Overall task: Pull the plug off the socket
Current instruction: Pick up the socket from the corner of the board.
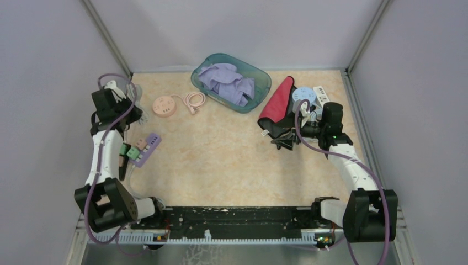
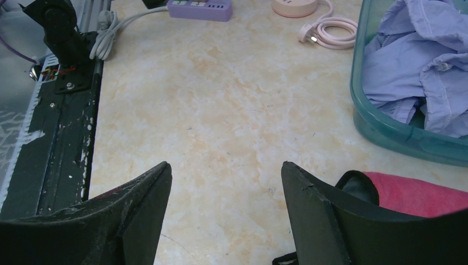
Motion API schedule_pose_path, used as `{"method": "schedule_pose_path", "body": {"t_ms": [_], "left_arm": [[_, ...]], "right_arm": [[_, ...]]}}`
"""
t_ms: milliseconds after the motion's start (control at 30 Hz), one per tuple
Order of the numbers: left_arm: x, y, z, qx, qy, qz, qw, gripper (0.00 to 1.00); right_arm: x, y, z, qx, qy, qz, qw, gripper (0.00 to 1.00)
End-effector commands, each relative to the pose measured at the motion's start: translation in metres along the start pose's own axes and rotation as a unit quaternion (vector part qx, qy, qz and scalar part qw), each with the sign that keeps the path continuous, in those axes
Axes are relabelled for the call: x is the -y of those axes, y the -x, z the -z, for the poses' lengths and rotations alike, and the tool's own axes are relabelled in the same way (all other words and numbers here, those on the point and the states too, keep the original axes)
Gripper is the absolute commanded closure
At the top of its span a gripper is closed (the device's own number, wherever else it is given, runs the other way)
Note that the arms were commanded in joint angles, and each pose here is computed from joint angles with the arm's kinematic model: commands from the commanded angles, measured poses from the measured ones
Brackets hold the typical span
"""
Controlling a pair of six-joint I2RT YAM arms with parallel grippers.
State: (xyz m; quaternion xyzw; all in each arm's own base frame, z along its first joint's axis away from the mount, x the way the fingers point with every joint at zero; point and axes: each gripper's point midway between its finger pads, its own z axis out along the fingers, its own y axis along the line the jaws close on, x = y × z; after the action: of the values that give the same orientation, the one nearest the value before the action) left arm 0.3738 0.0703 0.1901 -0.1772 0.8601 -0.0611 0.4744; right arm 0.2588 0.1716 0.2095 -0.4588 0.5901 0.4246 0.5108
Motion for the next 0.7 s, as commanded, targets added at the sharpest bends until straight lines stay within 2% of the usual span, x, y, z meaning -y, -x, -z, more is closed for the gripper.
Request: {"method": "schedule_pose_path", "body": {"t_ms": [0, 133, 367, 467, 667], "left_arm": [[0.031, 0.097, 0.049, 0.136, -0.03, -0.031, 0.99, 1.0], [0.049, 0.137, 0.081, 0.189, -0.05, -0.043, 0.98, 1.0], [0.082, 0.182, 0.128, 0.254, -0.098, -0.044, 0.961, 1.0], [0.108, 0.192, 0.141, 0.258, -0.149, -0.051, 0.953, 1.0], [0.173, 0.188, 0.16, 0.24, -0.246, -0.08, 0.936, 1.0]], "right_arm": [[-0.001, 0.013, -0.002, 0.009, 0.011, 0.033, 0.999, 0.27], [-0.001, 0.014, -0.002, 0.01, 0.011, 0.035, 0.999, 0.27], [-0.002, 0.014, -0.002, 0.01, 0.013, 0.032, 0.999, 0.27], [-0.002, 0.014, -0.002, 0.011, 0.013, 0.033, 0.999, 0.27], [-0.002, 0.015, -0.002, 0.011, 0.012, 0.035, 0.999, 0.27]]}}
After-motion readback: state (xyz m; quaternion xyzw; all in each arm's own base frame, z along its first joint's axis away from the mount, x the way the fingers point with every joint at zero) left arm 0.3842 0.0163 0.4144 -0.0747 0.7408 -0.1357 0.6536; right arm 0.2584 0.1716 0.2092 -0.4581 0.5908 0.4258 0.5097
